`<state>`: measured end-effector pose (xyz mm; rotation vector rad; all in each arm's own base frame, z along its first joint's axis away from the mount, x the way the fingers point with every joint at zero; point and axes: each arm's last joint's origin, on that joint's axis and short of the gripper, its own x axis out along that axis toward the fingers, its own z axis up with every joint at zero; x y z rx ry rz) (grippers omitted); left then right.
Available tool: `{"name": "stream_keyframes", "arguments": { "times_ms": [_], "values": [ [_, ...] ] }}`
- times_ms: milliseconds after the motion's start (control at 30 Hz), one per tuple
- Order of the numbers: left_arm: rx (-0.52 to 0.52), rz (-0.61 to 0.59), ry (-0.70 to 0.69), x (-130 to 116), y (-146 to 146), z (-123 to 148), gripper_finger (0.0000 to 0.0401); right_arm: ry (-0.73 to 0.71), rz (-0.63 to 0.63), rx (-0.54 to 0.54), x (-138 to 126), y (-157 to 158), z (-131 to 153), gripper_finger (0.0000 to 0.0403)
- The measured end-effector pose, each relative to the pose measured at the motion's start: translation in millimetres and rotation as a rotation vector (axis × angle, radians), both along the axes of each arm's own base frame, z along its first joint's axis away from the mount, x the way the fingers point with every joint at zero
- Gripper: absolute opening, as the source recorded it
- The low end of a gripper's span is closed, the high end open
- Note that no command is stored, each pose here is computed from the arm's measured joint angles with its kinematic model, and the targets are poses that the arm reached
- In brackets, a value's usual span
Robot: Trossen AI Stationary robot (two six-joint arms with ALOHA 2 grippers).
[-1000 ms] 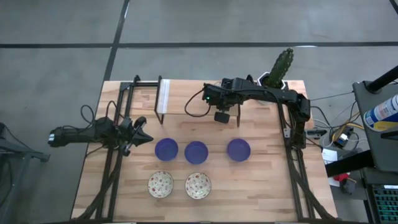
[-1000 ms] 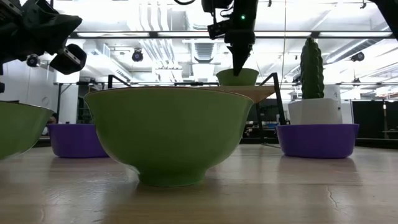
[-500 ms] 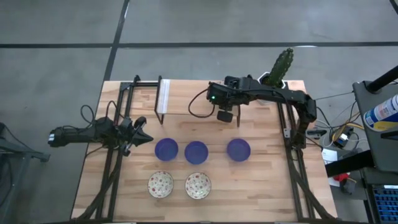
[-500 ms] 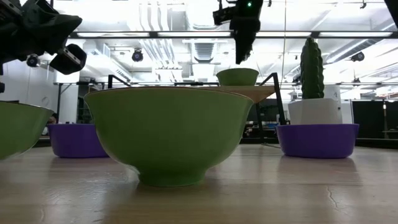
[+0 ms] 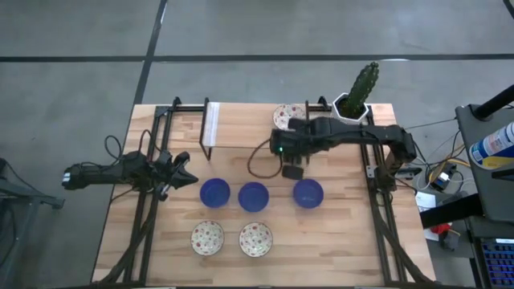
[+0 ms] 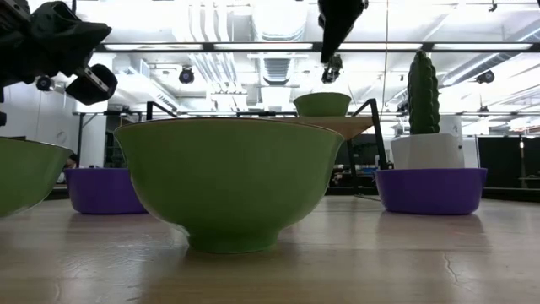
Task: Pick & Place Mini bowls
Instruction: Put the right blue bowl on the shelf
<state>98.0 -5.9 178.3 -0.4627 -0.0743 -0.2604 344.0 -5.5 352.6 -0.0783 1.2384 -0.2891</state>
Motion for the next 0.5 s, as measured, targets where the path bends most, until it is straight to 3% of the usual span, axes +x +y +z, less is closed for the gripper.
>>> {"name": "stream_keyframes", "arguments": {
  "times_ms": [500],
  "values": [
    [-0.086,0.046,-0.009,0,2,2,0.0000,0.177,0.156,0.074,-27,119,-59,0.0089]
  ]
}}
